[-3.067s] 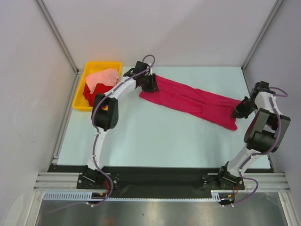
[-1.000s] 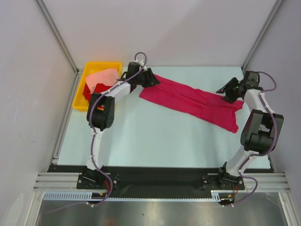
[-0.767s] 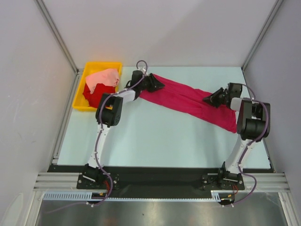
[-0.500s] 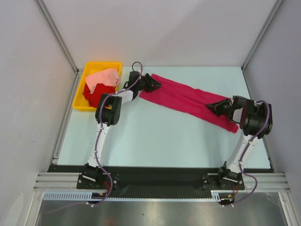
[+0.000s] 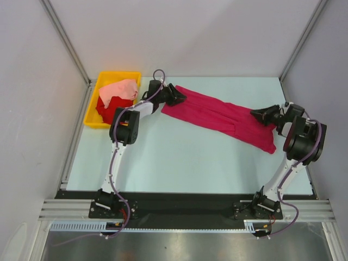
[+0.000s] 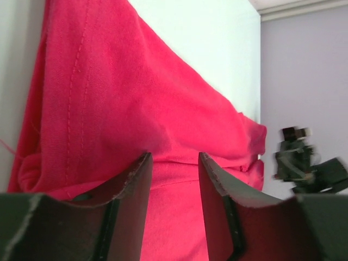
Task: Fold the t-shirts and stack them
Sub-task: Fold the tshirt
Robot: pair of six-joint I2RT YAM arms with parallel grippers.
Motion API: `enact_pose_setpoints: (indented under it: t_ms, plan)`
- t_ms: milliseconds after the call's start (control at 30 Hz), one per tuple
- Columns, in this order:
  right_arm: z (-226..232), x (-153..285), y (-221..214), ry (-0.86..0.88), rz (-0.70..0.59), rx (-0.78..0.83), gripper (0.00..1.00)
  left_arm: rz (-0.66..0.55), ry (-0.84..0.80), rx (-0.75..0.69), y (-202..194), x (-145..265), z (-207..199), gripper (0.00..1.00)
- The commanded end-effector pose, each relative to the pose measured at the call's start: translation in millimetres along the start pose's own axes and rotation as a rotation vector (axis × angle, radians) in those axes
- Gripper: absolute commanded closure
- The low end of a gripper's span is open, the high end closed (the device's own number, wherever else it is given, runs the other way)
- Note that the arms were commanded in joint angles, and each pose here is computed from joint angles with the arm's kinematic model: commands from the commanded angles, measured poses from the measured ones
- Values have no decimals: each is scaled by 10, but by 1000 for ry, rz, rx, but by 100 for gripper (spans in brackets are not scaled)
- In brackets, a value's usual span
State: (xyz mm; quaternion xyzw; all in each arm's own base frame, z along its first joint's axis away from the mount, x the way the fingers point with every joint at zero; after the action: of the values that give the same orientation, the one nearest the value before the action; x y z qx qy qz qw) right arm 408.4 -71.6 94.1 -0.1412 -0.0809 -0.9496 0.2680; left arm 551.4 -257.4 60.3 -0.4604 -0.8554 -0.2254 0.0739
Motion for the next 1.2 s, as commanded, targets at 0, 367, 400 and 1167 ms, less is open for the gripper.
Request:
enact_pose_setpoints:
  t_ms: [0, 367, 400, 1167]
  plan:
    - [517, 246, -11, -16, 66, 115, 81, 33, 19, -81, 106, 197, -281, 52]
    - [319, 1235, -342, -693, -30, 45, 29, 22, 355, -371, 32, 1089, -813, 20]
    - [381, 1305, -405, -694, -65, 45, 22, 40, 390, -364, -93, 1149, -731, 20]
    - [-276, 1476, -819, -700, -243, -210, 20, 69, 757, -329, -223, 1030, -73, 33]
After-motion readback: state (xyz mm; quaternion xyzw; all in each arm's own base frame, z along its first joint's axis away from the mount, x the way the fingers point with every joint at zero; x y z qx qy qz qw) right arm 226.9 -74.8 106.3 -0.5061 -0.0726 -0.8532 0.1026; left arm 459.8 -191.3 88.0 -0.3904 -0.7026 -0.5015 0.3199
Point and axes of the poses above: each gripper's point midway between its finger pads, its own x axis back along the fingers, its own z axis along the line the jaws close on, y = z × x, the point moved 7 cm from there along x, back along the fingers, and after that the axes turned 2 degrees about x, right-handed, at the moved point
